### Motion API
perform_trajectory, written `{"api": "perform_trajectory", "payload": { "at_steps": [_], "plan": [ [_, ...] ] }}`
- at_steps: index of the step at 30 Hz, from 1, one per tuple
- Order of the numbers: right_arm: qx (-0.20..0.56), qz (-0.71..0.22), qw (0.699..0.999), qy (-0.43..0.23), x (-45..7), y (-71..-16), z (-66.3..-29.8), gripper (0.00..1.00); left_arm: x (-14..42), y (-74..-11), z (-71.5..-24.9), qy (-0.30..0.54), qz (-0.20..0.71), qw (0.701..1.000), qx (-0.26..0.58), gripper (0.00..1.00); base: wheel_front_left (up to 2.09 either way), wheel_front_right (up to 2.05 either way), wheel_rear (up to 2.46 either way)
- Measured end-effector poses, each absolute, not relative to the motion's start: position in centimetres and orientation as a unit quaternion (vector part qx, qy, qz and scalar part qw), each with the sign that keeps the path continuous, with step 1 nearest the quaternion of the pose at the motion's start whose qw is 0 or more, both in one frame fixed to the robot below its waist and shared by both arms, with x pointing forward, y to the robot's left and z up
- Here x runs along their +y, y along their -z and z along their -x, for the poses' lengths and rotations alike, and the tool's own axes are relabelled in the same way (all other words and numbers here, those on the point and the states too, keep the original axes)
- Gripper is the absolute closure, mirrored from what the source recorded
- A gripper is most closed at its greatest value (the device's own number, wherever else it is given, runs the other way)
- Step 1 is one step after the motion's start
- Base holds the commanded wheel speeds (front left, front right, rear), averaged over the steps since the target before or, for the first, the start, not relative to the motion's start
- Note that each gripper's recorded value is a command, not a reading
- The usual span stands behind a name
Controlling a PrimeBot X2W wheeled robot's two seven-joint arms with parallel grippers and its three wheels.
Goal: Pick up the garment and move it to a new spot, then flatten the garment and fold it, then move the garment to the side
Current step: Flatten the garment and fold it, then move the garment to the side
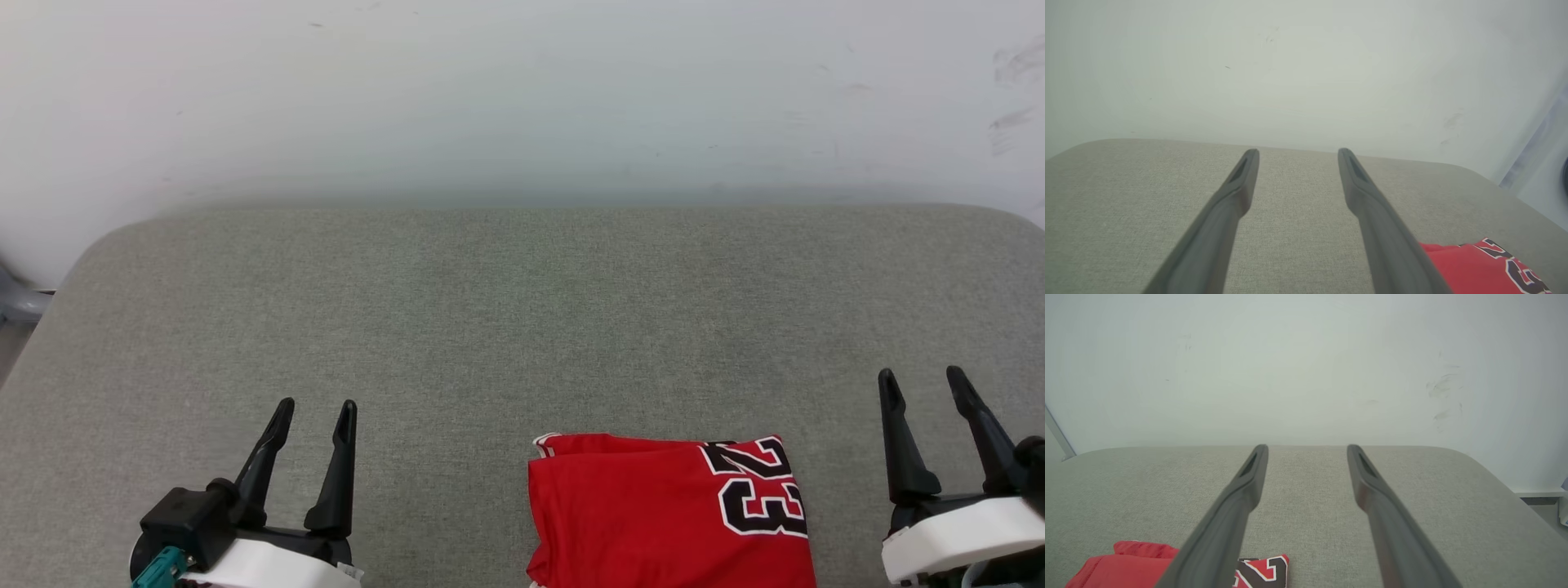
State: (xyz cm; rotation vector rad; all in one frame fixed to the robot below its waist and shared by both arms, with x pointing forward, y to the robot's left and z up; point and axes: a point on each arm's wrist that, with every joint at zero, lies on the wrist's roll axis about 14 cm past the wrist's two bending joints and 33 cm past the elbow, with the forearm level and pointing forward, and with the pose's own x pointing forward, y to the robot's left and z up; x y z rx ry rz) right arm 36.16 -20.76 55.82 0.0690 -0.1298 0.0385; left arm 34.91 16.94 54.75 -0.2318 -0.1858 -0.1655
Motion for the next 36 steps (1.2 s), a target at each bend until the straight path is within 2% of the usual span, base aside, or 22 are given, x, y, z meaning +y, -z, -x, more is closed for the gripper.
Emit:
{"api": "perform_trajectory", "payload": {
  "at_steps": [13,19,20,21,29,30,36],
  "plan": [
    [-0.051,-0.043,0.997,-0.029,-19.6,-54.9,-36.2,0.00,17.0,-54.5,-34.6,0.080,0.112,0.986,-0.095,0.00,0.00,0.00,0.00],
    [-0.004,-0.044,0.998,-0.042,-18.9,-53.4,-36.4,0.00,17.2,-54.2,-34.6,0.077,0.109,0.987,-0.091,0.00,0.00,0.00,0.00],
    [0.015,-0.045,0.998,-0.043,-18.9,-52.7,-36.4,0.00,17.3,-54.1,-34.5,0.076,0.109,0.987,-0.090,0.00,0.00,0.00,0.00],
    [0.094,-0.043,0.993,-0.048,-18.7,-49.9,-36.0,0.00,17.4,-53.8,-34.6,0.073,0.108,0.988,-0.086,0.00,0.00,0.00,0.00],
    [0.305,-0.037,0.950,-0.061,-17.9,-42.9,-34.2,0.00,17.6,-52.8,-35.6,0.070,0.106,0.989,-0.069,0.00,0.00,0.00,0.00],
    [0.354,-0.047,0.932,-0.066,-17.3,-41.3,-34.0,0.00,17.5,-52.3,-36.1,0.069,0.103,0.990,-0.062,0.00,0.00,0.00,0.00],
    [0.427,-0.045,0.899,-0.083,-15.8,-38.4,-34.0,0.00,17.6,-51.7,-37.0,0.067,0.101,0.991,-0.053,0.00,0.00,0.00,0.00]
  ]
}}
